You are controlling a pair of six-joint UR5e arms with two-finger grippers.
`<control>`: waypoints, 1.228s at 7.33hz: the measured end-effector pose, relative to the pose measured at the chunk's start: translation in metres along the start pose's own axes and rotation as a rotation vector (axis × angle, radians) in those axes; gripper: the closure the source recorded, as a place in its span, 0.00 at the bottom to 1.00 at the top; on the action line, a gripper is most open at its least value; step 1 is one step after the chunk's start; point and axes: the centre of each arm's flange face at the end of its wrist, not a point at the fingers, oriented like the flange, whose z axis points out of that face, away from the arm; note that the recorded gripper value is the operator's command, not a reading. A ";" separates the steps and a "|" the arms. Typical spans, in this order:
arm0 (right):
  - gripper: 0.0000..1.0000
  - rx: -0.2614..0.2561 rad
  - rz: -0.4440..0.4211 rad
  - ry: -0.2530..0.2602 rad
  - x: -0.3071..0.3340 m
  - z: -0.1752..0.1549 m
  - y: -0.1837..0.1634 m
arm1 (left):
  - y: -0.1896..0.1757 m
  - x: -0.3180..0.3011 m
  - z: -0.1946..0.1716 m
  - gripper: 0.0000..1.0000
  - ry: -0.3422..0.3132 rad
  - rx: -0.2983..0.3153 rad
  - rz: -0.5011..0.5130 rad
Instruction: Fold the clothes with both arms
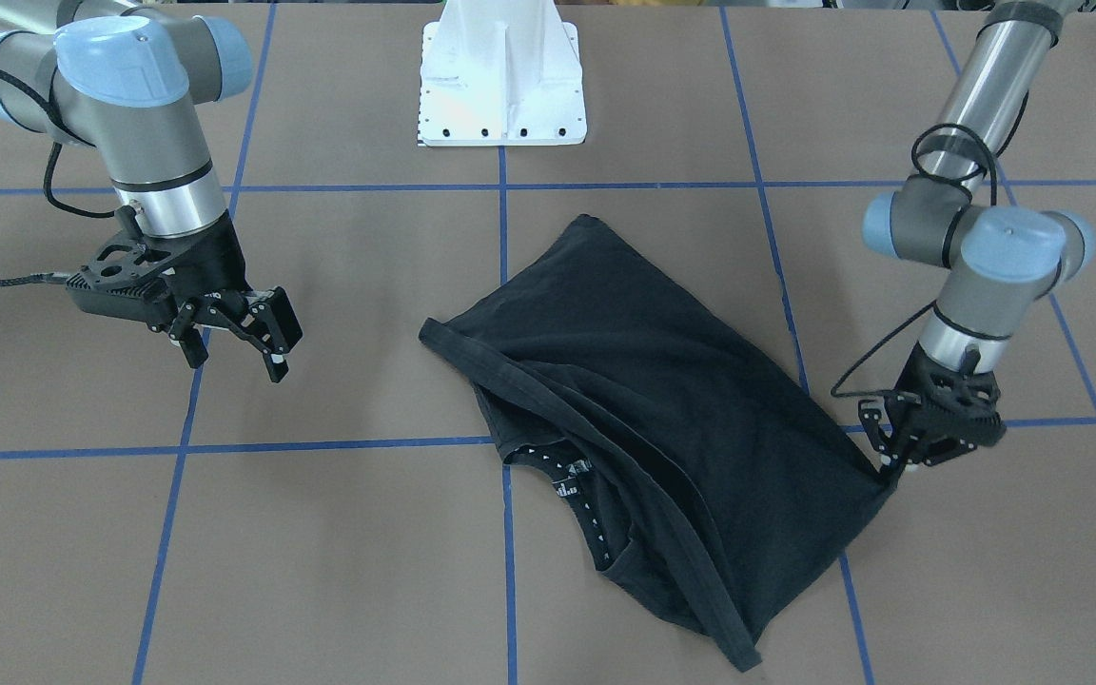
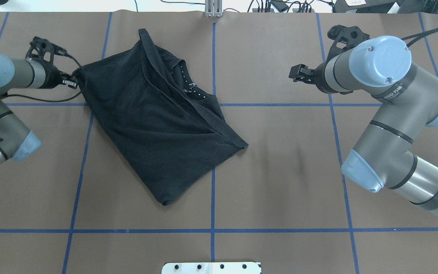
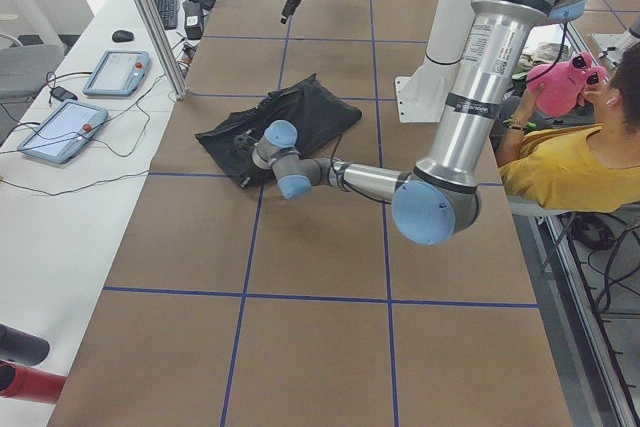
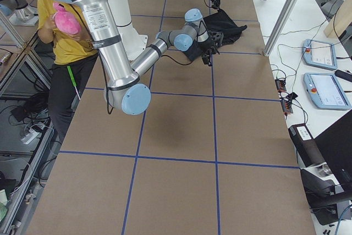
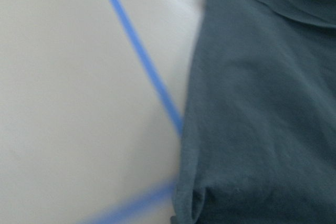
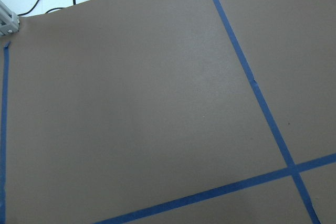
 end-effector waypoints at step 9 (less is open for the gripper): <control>0.00 -0.029 0.010 -0.060 -0.116 0.018 0.022 | -0.084 -0.018 -0.012 0.00 0.126 0.061 0.054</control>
